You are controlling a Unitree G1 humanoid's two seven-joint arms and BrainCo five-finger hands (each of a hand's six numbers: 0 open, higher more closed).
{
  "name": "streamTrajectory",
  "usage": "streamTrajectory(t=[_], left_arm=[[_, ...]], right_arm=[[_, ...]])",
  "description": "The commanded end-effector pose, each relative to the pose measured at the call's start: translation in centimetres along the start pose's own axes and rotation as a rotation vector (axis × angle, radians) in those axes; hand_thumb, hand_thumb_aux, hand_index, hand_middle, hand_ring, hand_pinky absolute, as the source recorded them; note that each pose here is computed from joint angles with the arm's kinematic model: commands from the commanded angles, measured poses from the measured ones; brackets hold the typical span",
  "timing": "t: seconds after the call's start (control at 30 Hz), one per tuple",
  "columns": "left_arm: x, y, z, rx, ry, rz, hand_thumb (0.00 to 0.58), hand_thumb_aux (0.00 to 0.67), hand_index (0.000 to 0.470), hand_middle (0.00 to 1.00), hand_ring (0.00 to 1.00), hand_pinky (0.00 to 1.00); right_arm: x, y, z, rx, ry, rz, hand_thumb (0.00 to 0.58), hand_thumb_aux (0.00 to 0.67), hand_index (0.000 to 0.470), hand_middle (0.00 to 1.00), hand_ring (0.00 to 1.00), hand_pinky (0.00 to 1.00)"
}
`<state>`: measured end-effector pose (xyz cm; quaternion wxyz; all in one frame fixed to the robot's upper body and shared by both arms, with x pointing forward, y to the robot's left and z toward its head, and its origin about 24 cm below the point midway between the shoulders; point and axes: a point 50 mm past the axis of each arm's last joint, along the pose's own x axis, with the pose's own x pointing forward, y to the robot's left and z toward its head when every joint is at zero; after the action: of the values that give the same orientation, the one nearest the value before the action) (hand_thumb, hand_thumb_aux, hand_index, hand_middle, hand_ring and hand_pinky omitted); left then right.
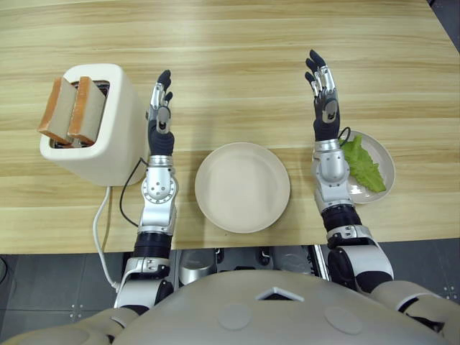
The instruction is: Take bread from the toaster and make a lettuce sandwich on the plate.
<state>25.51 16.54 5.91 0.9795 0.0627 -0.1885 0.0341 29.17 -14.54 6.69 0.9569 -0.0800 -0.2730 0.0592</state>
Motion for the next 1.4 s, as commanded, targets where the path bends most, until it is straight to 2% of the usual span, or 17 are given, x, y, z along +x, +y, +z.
streamTrajectory(t=[0.03, 0.4, 0.47, 0.53, 0.6, 0.67, 0.77, 0.93, 1.1, 1.2, 1.4], left_arm=[[-0.1, 0.5, -0.6, 0.024, 0.024, 0.003, 0.000, 0.000, 0.000, 0.00, 0.00, 0.00], [0.0, 0.4, -0.3, 0.034, 0.017, -0.001, 0.000, 0.000, 0.000, 0.00, 0.00, 0.00], [0.3, 0.8, 2.0, 0.093, -0.087, -0.004, 0.000, 0.000, 0.000, 0.00, 0.00, 0.00], [0.8, 2.3, 5.8, 0.296, -0.229, -0.023, 0.000, 0.000, 0.000, 0.00, 0.00, 0.00], [0.7, 4.5, 8.6, 0.505, -0.264, -0.011, 0.000, 0.000, 0.000, 0.00, 0.00, 0.00], [0.2, 5.8, 8.9, 0.667, -0.153, -0.103, 0.000, 0.000, 0.000, 0.00, 0.00, 0.00], [-1.4, 8.5, 8.0, 0.777, 0.054, -0.164, 0.000, 0.000, 0.000, 0.00, 0.00, 0.00], [-3.3, 14.8, 7.9, 0.978, 0.290, 0.030, 0.000, 0.000, 0.000, 0.00, 0.00, 0.00], [-4.6, 18.8, 6.9, 1.157, 0.464, 0.149, 0.000, 0.000, 0.000, 0.00, 0.00, 0.00], [-4.6, 19.2, 6.7, 1.178, 0.457, 0.190, 0.000, 0.000, 0.000, 0.00, 0.00, 0.00], [-3.2, 18.3, 8.7, 1.166, 0.262, 0.271, 0.000, 0.000, 0.000, 0.00, 0.00, 0.00]], right_arm=[[0.0, 0.2, -0.2, 0.015, 0.008, 0.005, 0.000, 0.000, 0.000, 0.00, 0.00, 0.00], [0.0, 0.2, -0.3, 0.013, 0.013, 0.005, 0.000, 0.000, 0.000, 0.00, 0.00, 0.00], [-0.1, 0.2, -0.3, 0.017, 0.013, 0.004, 0.000, 0.000, 0.000, 0.00, 0.00, 0.00], [-0.2, 0.2, -0.4, 0.020, 0.019, 0.003, 0.000, 0.000, 0.000, 0.00, 0.00, 0.00], [-0.2, 0.2, -0.4, 0.026, 0.019, 0.003, 0.000, 0.000, 0.000, 0.00, 0.00, 0.00], [-0.2, 0.3, -0.4, 0.029, 0.017, 0.005, 0.000, 0.000, 0.000, 0.00, 0.00, 0.00], [-0.3, 0.4, -0.1, 0.035, 0.006, 0.006, 0.000, 0.000, 0.000, 0.00, 0.00, 0.00], [0.0, 0.8, -0.1, 0.046, 0.005, 0.025, 0.000, 0.000, 0.000, 0.00, 0.00, 0.00], [0.1, 1.0, -0.2, 0.053, 0.006, 0.039, 0.000, 0.000, 0.000, 0.00, 0.00, 0.00], [0.1, 1.1, -0.2, 0.053, 0.007, 0.046, 0.000, 0.000, 0.000, 0.00, 0.00, 0.00], [-0.1, 1.3, -0.2, 0.053, 0.008, 0.059, 0.000, 0.000, 0.000, 0.00, 0.00, 0.00]])
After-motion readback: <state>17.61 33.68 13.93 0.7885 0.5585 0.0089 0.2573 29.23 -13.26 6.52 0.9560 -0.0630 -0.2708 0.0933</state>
